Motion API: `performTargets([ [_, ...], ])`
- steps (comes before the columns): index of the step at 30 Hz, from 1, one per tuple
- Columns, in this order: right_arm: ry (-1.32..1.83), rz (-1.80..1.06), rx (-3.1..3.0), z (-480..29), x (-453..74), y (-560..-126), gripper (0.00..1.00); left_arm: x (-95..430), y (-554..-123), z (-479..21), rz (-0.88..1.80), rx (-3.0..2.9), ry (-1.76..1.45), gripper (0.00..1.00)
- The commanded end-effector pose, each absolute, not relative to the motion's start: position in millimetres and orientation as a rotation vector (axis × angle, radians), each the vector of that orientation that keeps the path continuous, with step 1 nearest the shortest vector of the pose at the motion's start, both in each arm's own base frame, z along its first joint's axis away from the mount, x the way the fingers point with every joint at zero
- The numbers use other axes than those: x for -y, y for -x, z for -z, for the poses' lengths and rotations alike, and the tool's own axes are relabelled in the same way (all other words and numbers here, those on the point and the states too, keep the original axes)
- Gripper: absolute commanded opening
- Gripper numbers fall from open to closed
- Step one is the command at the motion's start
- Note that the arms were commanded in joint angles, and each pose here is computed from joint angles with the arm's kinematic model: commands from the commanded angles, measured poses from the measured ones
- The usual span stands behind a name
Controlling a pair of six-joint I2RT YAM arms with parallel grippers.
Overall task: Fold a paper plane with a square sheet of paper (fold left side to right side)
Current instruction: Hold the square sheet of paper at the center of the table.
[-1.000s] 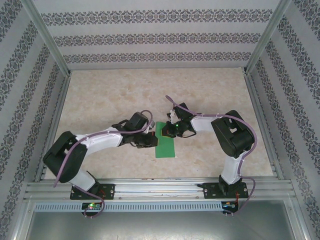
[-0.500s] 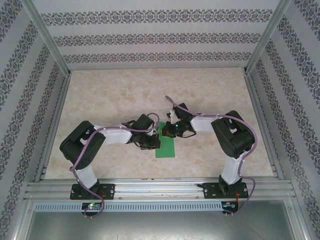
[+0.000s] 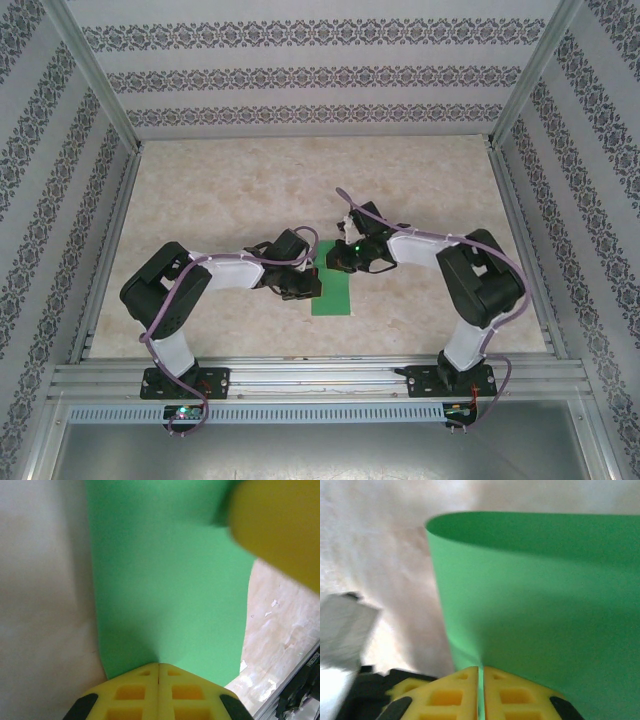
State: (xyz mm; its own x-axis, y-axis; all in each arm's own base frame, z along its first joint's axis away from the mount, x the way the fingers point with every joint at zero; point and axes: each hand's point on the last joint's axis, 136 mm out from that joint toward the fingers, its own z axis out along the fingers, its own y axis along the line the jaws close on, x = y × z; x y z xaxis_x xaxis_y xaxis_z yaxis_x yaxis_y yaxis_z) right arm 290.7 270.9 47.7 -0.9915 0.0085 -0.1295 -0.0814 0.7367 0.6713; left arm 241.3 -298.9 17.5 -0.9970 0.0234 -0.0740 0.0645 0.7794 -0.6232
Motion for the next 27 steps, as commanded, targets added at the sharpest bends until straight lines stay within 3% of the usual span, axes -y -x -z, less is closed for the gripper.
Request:
performTargets([
  [1,0.056,-1.065,-2.792,-64.0,-258.4,-277.9,0.12,289.5,-230.5,-1.7,0.930,-2.953,-0.024,0.00],
  [5,0.023,-1.089,-2.804,-63.1,-248.2,-247.7,0.00,293.7,-229.9,-4.4,0.949,-2.943,0.010,0.00],
  [12,0.032,-1.121,-2.884,-40.0,-257.3,-202.5,0.00,298.8,-230.7,-5.0,0.965,-2.927,0.050,0.00],
  [27,0.002,-0.894,-3.053,6.1,-244.4,-185.8,0.00,307.4,-237.7,-27.7,1.002,-2.880,-0.006,0.00],
])
